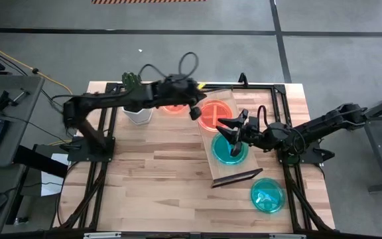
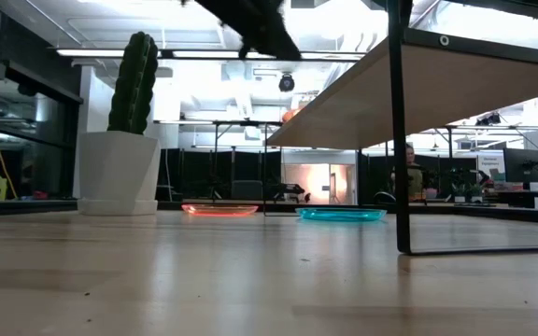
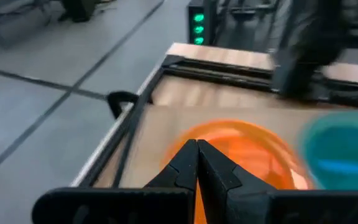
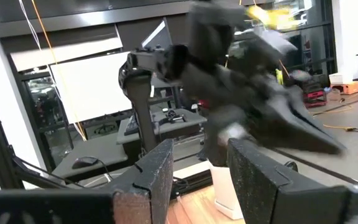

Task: Place and stack plates onto a shelf
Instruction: Adjust the shelf

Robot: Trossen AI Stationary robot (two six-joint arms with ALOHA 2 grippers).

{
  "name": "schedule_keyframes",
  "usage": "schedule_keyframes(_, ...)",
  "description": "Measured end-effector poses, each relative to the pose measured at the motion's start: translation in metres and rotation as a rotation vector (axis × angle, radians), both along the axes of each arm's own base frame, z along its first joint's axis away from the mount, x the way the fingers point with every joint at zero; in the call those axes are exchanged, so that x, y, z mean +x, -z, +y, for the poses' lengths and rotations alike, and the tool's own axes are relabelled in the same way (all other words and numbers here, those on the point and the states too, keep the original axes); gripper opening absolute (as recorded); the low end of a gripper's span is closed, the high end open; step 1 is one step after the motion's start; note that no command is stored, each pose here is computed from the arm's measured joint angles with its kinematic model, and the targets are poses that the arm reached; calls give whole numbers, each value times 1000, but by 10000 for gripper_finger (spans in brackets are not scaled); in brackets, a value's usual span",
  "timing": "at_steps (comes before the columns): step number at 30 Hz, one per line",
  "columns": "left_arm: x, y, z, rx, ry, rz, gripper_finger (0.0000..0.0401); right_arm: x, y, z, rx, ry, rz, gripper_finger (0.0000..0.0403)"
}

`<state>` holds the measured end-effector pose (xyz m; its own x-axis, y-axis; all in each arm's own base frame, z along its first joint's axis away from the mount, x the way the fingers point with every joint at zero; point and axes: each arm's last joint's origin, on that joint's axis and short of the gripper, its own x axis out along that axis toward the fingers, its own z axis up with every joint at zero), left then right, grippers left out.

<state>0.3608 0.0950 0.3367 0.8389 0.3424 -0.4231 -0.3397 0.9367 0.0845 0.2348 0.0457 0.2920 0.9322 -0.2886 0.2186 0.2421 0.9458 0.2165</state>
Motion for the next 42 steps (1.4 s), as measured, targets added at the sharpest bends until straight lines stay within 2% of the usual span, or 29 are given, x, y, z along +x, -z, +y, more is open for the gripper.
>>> schedule_keyframes(3, -29, -4, -14, 9, 30, -88, 0, 0, 0, 0, -1, 0, 2, 140)
schedule_keyframes(6, -63, 5, -28, 5, 40, -188, 0, 0, 0, 0, 7, -3, 2, 140)
schedule_keyframes(13, -135, 53, -54, -51, 65, -427, 0, 0, 0, 0, 10, 9, 2, 140)
schedule_keyframes(18, -166, 83, -65, -73, 89, -569, 0, 0, 0, -2, 12, 24, 2, 140)
schedule_keyframes(24, -183, 100, -68, -72, 96, -634, 0, 1, 5, -5, 20, 48, 42, 140)
schedule_keyframes(30, -185, 108, -68, -95, 91, -618, 0, 3, 10, -10, 47, 60, 82, 140)
schedule_keyframes(33, -185, 107, -68, -84, 93, -629, 0, 4, 9, -8, 29, -23, 73, 140)
schedule_keyframes(35, -186, 102, -67, -76, 90, -685, 0, 4, 6, -4, -1, -109, 53, 135)
schedule_keyframes(38, -189, 92, -68, -69, 96, -782, 0, 4, 3, 5, -47, -196, 66, 106)
schedule_keyframes(42, -189, 91, -68, -70, 113, -788, 0, 5, -9, 29, -137, -275, 203, 22)
